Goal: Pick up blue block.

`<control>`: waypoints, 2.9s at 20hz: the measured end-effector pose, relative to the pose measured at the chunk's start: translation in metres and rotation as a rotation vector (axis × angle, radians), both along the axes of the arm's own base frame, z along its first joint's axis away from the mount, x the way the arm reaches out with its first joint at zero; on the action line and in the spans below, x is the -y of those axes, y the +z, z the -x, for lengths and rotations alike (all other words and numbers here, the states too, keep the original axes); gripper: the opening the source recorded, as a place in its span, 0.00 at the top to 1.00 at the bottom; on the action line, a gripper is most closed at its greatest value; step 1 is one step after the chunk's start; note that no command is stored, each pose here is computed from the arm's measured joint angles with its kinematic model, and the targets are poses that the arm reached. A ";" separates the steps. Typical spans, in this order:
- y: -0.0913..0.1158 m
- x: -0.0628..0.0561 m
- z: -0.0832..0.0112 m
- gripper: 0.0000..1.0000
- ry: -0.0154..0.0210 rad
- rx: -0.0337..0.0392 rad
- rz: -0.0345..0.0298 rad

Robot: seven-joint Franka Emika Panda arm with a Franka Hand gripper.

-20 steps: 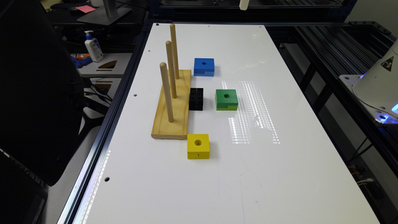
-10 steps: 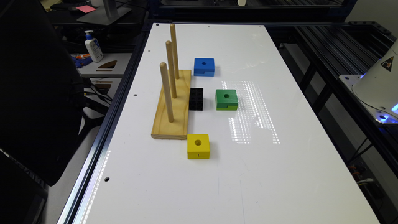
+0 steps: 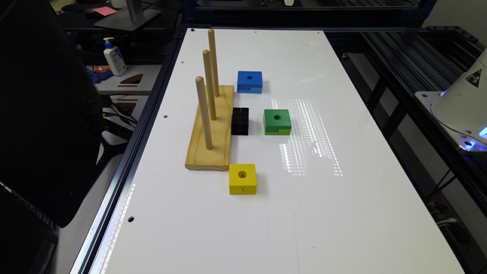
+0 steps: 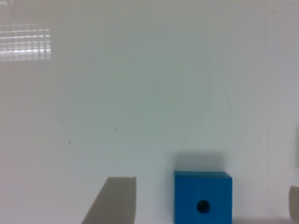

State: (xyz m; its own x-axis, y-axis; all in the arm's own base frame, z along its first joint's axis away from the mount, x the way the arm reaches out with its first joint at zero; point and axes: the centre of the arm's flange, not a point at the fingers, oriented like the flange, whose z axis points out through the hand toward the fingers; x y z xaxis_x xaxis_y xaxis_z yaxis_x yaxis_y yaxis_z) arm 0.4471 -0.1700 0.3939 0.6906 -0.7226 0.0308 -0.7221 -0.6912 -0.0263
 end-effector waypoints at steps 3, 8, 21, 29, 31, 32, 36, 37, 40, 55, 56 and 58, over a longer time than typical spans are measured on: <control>-0.006 -0.001 -0.0016 0.00 0.0027 -0.0070 -0.0033; -0.046 0.002 -0.0173 0.00 0.0082 -0.0021 -0.0069; -0.071 0.004 -0.0398 0.00 0.0199 -0.0053 -0.0158; -0.090 -0.001 -0.0476 0.00 0.0263 -0.0006 -0.0191; -0.089 -0.006 -0.0505 0.00 0.0315 0.0029 -0.0195; -0.088 -0.010 -0.0520 0.00 0.0334 0.0042 -0.0199; -0.087 -0.018 -0.0556 0.00 0.0374 0.0075 -0.0211; -0.087 -0.018 -0.0558 0.00 0.0381 0.0077 -0.0211; -0.094 -0.018 -0.0560 0.00 0.0380 -0.0004 -0.0258; -0.155 -0.017 -0.0612 0.00 0.0325 -0.0035 -0.0430; -0.158 -0.017 -0.0614 0.00 0.0321 -0.0019 -0.0432; -0.160 -0.017 -0.0619 0.00 0.0319 -0.0012 -0.0436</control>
State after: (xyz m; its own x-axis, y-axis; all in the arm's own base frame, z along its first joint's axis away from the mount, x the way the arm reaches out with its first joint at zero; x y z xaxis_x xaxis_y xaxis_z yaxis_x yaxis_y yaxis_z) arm 0.5090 -0.1534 0.2341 0.7133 -0.7009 -0.0011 -0.6998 -0.7121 -0.0560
